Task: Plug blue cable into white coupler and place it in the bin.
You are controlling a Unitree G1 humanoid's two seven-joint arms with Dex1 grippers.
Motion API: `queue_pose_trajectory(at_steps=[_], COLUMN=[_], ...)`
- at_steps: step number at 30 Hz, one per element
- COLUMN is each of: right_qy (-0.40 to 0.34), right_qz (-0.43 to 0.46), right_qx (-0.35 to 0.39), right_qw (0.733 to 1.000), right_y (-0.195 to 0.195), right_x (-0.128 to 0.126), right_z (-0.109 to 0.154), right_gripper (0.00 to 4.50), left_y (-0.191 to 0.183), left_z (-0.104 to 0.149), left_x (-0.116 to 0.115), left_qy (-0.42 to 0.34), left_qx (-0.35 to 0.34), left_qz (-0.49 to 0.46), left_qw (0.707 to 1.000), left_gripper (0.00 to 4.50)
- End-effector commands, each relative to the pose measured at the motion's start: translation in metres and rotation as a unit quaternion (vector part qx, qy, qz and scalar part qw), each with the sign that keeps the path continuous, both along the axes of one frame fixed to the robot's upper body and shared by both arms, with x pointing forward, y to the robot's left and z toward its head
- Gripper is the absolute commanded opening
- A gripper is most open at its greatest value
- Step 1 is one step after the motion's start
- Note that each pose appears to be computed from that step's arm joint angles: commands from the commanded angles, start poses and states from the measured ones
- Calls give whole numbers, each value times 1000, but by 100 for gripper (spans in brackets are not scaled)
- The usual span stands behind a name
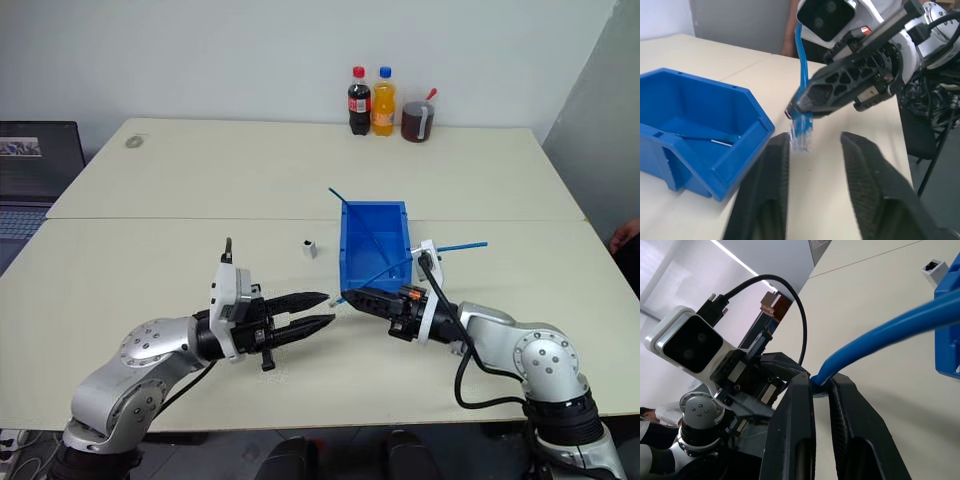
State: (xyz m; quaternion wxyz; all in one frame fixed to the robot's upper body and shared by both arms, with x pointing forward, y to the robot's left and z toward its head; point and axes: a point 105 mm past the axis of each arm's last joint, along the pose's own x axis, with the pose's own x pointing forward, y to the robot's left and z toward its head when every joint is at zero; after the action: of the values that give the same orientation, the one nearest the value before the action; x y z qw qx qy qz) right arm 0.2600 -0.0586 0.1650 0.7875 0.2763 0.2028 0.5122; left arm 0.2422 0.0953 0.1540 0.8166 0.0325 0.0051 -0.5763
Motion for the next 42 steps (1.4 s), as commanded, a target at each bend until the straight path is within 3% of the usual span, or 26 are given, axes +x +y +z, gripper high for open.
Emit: queue_pose_trajectory(at_steps=[1,9,14,22,35,42], right_qy=[-19,-27,-31,-37,-39,-40], right_qz=[-12,-42,-53,-76,-102,-106], right_qx=[4,-9,-9,-10,-16,-18], right_qw=[1000,999,998,996,994,993], right_y=[-8,-22,-25,-26,-31,-31], right_x=[5,14,16,19,17,18], right_z=[10,9,9,7,4,5], right_gripper=[11,11,11,11,11,11], left_y=[14,83,107,71,40,23], left_z=[10,-7,-13,-35,-55,-60], left_x=[-7,38,75,134,164,167], left_qy=[0,-26,-54,-45,-19,-17], left_qx=[11,88,96,55,43,39], left_qz=[-4,175,285,342,343,326], left_qw=[1000,980,952,937,938,944], left_gripper=[278,448,448,448,448,448])
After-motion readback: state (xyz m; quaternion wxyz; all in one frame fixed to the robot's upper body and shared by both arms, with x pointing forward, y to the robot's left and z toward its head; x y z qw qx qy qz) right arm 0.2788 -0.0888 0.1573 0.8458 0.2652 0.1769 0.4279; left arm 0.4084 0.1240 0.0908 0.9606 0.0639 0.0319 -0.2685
